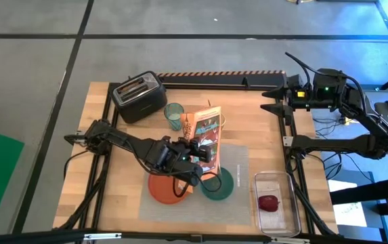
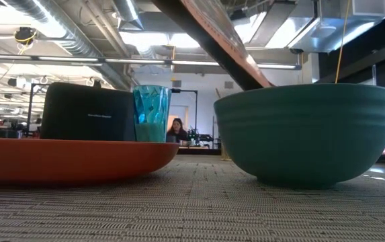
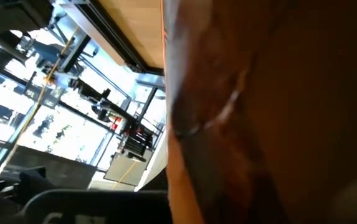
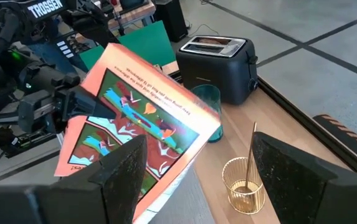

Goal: Arrange a breakfast setting
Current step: Pour the yellow cereal in the green bowl

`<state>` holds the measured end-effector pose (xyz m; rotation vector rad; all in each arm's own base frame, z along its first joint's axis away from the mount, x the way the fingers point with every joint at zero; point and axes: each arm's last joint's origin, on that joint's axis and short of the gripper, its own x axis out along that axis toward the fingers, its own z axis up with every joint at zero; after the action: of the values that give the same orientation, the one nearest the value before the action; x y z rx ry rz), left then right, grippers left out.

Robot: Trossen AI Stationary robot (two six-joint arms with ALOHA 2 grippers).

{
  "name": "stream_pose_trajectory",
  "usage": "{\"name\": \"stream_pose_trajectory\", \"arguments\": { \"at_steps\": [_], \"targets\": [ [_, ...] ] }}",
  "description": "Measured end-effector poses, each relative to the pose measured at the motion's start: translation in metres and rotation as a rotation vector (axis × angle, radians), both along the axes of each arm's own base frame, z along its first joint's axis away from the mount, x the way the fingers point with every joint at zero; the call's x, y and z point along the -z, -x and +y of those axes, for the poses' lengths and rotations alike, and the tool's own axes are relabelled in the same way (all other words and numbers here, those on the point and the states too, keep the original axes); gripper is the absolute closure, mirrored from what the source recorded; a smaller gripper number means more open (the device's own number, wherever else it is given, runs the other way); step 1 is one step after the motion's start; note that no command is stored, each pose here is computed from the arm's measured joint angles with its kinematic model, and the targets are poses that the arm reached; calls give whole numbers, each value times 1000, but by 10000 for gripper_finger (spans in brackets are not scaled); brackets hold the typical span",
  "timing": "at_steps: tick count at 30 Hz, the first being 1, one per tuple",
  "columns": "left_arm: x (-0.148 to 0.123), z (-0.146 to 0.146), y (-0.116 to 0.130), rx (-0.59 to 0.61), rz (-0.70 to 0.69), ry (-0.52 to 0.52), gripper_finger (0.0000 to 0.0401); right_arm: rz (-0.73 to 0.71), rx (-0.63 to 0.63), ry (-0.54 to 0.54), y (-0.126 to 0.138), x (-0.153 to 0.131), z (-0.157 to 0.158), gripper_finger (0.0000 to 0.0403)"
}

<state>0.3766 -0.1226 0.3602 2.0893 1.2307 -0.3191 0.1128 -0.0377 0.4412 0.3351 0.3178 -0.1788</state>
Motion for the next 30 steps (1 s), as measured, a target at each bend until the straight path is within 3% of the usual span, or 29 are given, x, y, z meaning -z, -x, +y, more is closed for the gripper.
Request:
{"name": "stream_pose_trajectory", "arguments": {
  "at_steps": [30],
  "targets": [
    [-4, -28, 7, 72, -36, -66, 375, -2, -17, -6, 0, 0, 0, 123]
  ]
}}
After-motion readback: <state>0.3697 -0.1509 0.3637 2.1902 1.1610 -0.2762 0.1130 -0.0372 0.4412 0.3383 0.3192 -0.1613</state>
